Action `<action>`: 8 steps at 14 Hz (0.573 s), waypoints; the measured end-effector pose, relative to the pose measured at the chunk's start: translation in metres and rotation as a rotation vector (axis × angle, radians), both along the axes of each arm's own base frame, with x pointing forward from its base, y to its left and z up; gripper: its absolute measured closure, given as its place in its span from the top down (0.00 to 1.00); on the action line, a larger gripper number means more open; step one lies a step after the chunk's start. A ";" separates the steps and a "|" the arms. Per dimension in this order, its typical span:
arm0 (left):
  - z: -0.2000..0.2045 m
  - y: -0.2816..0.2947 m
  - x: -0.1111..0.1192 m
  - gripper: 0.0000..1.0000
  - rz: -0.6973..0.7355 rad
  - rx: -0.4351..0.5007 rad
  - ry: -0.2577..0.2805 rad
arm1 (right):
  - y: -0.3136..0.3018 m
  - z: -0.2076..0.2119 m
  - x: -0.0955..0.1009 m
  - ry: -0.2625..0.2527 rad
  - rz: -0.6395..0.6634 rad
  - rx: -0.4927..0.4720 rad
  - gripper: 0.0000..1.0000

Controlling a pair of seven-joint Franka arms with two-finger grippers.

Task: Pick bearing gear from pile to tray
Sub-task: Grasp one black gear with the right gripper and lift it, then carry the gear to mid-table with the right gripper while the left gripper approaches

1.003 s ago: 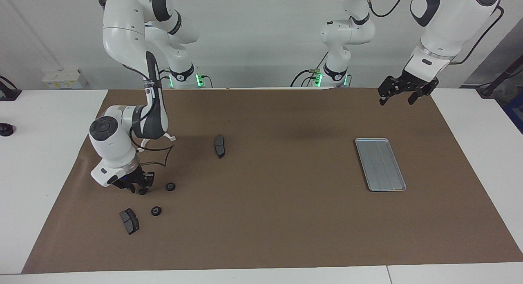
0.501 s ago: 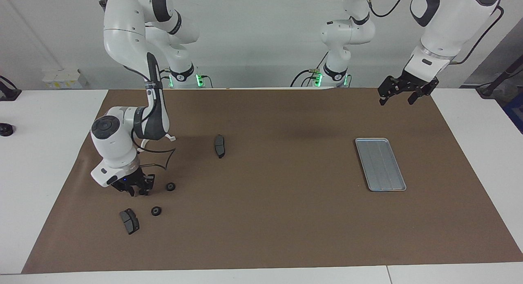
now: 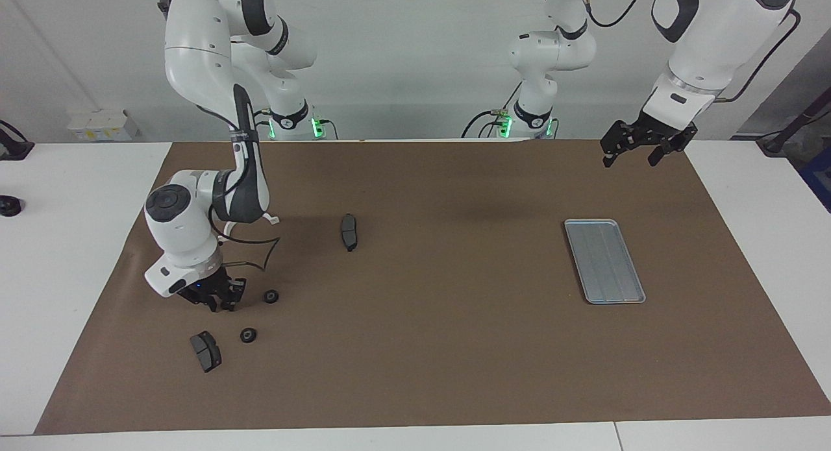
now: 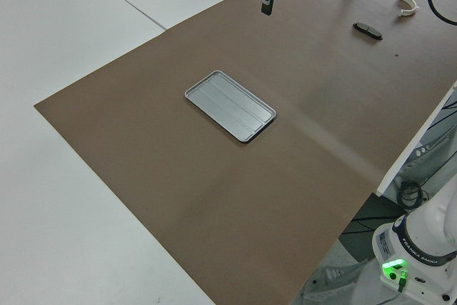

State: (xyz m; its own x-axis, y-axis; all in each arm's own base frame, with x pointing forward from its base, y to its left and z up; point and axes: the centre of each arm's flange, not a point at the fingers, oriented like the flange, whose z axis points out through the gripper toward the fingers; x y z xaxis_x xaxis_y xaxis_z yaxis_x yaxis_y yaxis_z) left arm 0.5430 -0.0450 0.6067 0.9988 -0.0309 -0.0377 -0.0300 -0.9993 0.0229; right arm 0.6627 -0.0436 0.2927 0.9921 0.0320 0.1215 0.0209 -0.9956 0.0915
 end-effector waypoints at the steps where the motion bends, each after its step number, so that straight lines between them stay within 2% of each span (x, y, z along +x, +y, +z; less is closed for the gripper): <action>1: 0.000 0.000 0.000 1.00 0.000 0.000 0.000 | 0.002 0.000 0.000 -0.001 -0.003 0.001 0.26; 5: 0.000 0.000 0.000 1.00 0.000 0.000 0.000 | 0.011 0.002 0.002 -0.006 0.008 0.003 0.24; 8: 0.000 0.000 0.000 1.00 0.000 0.000 0.000 | 0.056 0.027 0.012 -0.023 0.071 0.004 0.24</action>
State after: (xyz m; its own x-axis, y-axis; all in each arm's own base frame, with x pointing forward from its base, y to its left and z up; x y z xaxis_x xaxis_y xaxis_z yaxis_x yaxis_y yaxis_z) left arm 0.5430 -0.0450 0.6067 0.9988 -0.0309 -0.0377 -0.0300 -0.9993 0.0229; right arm 0.6748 0.0122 0.3196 0.9843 0.1017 0.1443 0.0895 -0.9920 0.0887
